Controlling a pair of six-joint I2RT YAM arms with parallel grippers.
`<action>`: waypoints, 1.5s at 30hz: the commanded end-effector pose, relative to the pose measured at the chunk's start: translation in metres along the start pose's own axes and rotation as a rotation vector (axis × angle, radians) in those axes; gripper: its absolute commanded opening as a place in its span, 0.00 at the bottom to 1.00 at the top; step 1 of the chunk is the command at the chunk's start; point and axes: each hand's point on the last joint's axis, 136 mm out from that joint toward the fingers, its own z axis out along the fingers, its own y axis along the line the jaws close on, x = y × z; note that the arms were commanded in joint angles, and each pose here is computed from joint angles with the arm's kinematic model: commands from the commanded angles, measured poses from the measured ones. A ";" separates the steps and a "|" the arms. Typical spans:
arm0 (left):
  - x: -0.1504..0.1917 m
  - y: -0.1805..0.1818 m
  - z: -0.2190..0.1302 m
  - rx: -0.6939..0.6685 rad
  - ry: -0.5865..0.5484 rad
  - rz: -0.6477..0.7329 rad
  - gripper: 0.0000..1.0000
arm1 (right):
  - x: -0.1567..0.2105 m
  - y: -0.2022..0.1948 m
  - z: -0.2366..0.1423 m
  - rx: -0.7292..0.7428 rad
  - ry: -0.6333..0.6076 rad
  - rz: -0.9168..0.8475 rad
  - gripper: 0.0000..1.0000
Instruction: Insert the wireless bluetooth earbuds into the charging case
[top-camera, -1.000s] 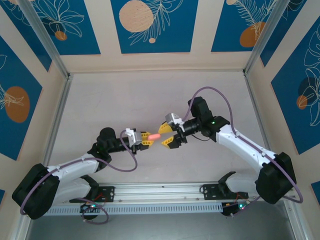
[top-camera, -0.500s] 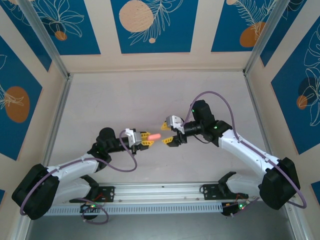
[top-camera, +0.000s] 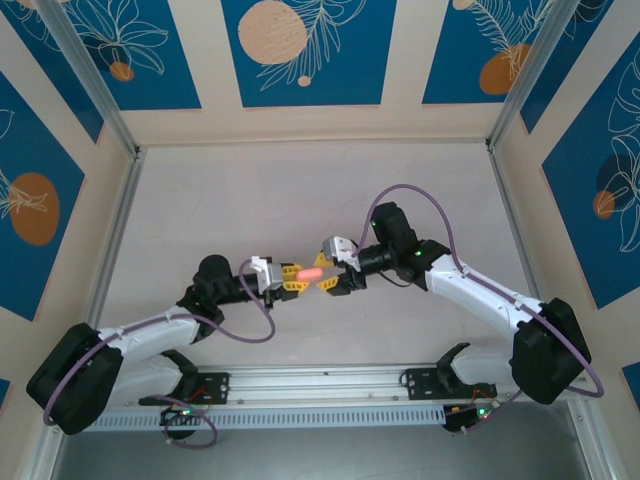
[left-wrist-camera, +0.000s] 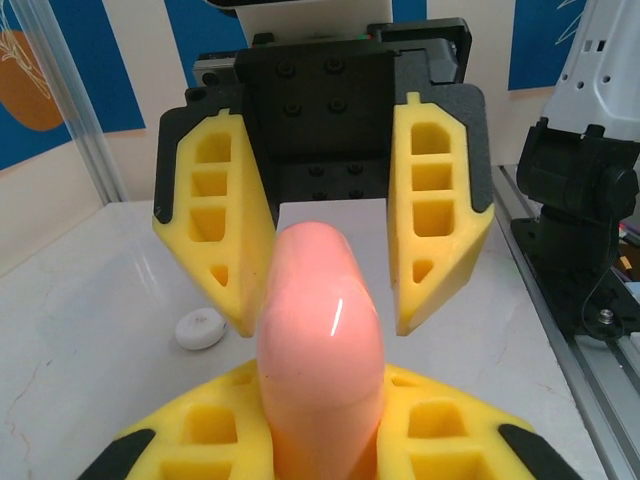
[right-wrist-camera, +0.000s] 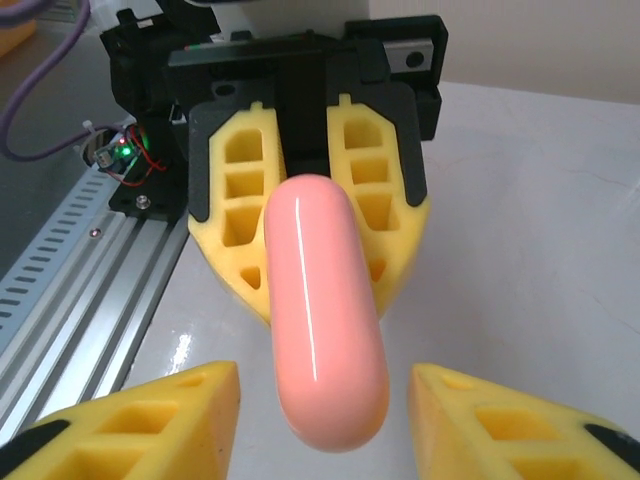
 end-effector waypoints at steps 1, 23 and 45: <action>-0.018 0.003 0.001 0.015 -0.055 0.032 0.13 | -0.018 0.003 0.001 -0.043 -0.059 -0.045 0.43; -0.019 -0.001 -0.002 0.026 -0.047 0.007 0.29 | -0.002 -0.001 -0.002 -0.007 0.048 -0.039 0.18; -0.002 0.048 0.007 -0.195 0.059 -0.285 0.16 | -0.016 -0.052 -0.062 0.282 -0.135 0.245 0.66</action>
